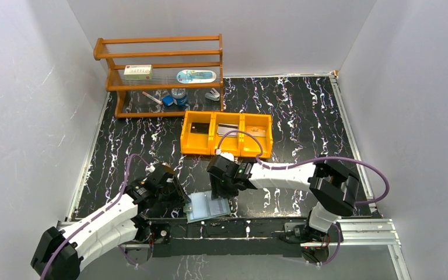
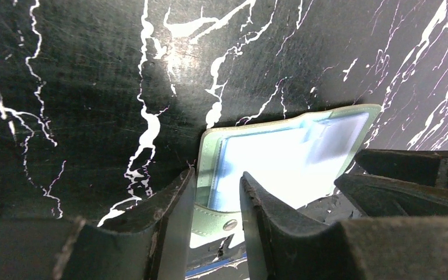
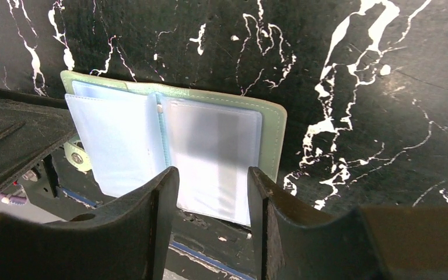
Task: Take the credit cards out of the card holder
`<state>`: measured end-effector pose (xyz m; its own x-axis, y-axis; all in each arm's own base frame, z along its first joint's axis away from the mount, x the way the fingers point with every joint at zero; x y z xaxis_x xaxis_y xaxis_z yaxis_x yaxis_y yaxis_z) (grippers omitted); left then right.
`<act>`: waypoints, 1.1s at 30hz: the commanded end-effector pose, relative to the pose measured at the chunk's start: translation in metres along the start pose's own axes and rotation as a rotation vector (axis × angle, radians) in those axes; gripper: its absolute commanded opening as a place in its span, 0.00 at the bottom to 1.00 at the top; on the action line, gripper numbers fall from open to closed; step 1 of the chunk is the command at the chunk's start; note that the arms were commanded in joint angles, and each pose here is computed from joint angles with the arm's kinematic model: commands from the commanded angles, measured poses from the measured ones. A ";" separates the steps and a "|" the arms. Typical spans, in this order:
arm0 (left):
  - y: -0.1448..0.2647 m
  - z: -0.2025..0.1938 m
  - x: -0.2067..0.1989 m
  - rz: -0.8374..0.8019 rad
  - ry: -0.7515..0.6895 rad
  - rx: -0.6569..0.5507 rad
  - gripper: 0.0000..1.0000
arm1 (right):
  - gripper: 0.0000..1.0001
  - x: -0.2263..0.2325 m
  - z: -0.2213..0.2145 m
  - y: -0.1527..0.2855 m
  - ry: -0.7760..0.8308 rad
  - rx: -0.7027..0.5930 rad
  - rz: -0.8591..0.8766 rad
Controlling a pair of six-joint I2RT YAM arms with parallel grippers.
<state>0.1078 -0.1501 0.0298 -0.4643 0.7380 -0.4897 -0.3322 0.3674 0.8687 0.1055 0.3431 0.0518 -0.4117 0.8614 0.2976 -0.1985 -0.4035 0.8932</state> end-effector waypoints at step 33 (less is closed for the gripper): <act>-0.003 -0.010 -0.002 -0.024 -0.082 0.066 0.24 | 0.51 -0.001 -0.014 -0.015 0.008 0.043 -0.019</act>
<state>0.1084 -0.1582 0.0285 -0.4022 0.7620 -0.5075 -0.3113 0.4075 0.8585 0.1053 0.3341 0.0407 -0.3986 0.8858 0.2375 -0.2075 -0.3394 0.9175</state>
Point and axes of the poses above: each gripper's point midway between its finger pads, its own y axis back along the fingers, its own x axis along the line the jaws close on, z = x × y, the point moved 1 cm from there along y, back along the fingers, and after that the axes turned 10 degrees about y, right-handed, at the moved point
